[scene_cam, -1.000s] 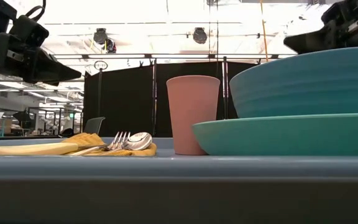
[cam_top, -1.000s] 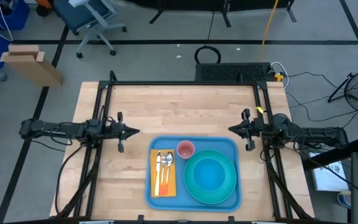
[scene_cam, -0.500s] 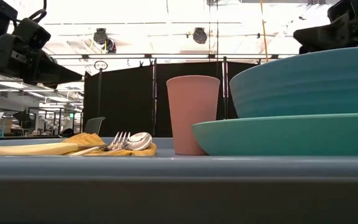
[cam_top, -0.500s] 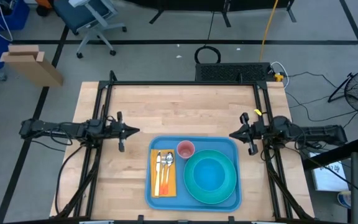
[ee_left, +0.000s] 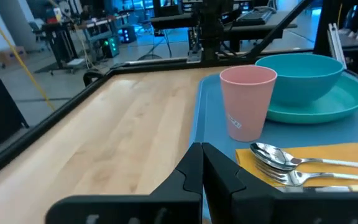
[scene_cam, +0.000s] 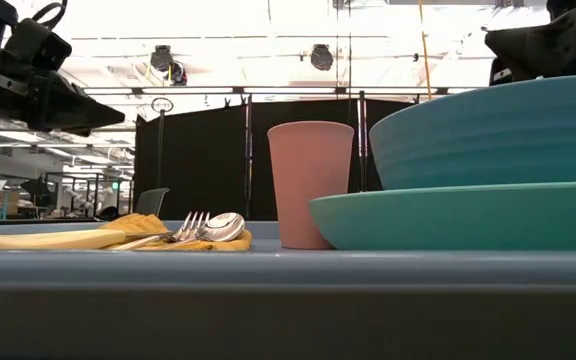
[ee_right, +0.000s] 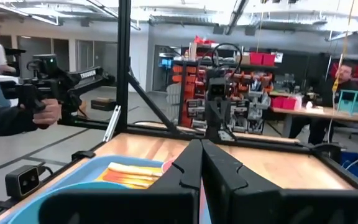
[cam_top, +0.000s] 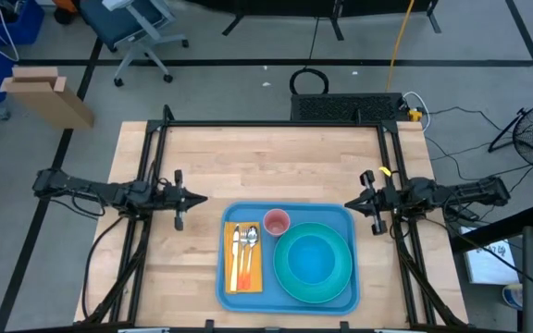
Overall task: Set up tray
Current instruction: Return to Home Position
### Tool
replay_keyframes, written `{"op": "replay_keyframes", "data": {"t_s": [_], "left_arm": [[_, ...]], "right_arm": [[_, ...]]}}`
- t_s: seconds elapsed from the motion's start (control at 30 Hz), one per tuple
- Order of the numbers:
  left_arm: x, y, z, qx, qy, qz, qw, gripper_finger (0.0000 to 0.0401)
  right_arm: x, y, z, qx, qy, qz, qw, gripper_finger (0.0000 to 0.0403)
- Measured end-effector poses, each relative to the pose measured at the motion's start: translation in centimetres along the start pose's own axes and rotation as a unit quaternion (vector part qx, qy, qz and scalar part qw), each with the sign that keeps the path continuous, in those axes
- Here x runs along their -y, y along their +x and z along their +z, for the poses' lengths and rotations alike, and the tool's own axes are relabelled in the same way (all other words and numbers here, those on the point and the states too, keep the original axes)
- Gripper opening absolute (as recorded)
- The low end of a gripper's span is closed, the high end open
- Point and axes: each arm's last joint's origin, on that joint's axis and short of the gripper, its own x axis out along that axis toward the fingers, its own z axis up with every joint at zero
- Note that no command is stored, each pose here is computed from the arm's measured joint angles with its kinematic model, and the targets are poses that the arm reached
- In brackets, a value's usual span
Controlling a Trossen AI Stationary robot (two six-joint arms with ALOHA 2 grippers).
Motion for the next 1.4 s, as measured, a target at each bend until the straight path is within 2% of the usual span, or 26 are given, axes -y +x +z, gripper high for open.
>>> {"op": "replay_keyframes", "data": {"t_s": [0.13,0.37,0.6,0.83,1.03,1.4], "left_arm": [[0.1,-0.1,0.2,0.009,0.018,-0.002,1.0,0.0],[-0.4,-0.4,0.4,0.025,0.035,0.02,0.999,0.0],[-1.4,-0.3,0.3,0.018,0.0,0.05,0.999,0.0],[-1.9,-0.2,0.0,0.008,-0.032,0.035,0.999,0.0001],[-1.9,-0.1,0.0,0.007,-0.031,0.032,0.999,0.0001],[-2.0,-0.2,0.4,0.031,-0.057,0.038,0.997,0.0042]], "right_arm": [[0.0,-0.3,0.3,0.015,-0.015,0.005,1.0,0.0],[-0.1,-0.7,-0.1,-0.008,-0.016,0.01,1.0,0.0],[0.1,-0.7,-0.3,-0.018,-0.016,-0.018,1.0,0.0],[0.4,-0.7,-0.4,-0.027,-0.011,-0.03,0.999,0.0],[0.4,-0.7,-0.4,-0.028,-0.03,-0.03,0.999,0.0],[0.4,-0.7,-0.4,-0.026,-0.03,-0.03,0.999,0.0]]}}
